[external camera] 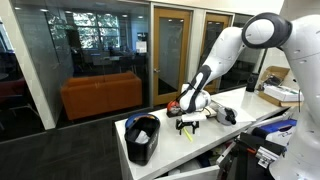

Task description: Pick up the pen and put it in the cup

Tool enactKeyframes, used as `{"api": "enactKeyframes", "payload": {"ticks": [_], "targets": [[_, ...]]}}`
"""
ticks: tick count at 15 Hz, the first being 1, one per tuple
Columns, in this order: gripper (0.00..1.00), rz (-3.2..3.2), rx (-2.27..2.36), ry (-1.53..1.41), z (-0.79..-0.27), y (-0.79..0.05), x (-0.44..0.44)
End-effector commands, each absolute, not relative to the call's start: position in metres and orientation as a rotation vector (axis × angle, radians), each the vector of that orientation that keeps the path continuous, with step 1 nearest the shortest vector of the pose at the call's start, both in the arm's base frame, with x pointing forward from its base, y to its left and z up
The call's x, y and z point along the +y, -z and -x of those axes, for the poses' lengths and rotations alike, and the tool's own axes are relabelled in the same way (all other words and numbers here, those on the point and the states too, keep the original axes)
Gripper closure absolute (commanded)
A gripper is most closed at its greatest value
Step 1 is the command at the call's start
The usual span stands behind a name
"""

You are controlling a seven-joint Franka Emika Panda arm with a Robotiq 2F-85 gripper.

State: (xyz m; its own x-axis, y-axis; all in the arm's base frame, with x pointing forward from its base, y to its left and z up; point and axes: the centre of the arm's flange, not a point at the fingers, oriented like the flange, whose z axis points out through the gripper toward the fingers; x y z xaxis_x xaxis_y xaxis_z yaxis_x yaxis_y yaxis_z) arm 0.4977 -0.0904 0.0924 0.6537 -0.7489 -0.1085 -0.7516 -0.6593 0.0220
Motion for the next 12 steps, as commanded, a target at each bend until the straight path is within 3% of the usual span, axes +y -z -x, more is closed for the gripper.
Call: {"api": "enactKeyframes", "payload": {"ticks": [1,10,12], "targets": [[0.31,2.841,1.275,-0.147,-0.5,-0.092,-0.09],[0.94,2.867,1.237,-0.13,-0.509,-0.1,-0.074],[1.0,2.87,1.234,-0.129,-0.509,-0.101,-0.072]]}}
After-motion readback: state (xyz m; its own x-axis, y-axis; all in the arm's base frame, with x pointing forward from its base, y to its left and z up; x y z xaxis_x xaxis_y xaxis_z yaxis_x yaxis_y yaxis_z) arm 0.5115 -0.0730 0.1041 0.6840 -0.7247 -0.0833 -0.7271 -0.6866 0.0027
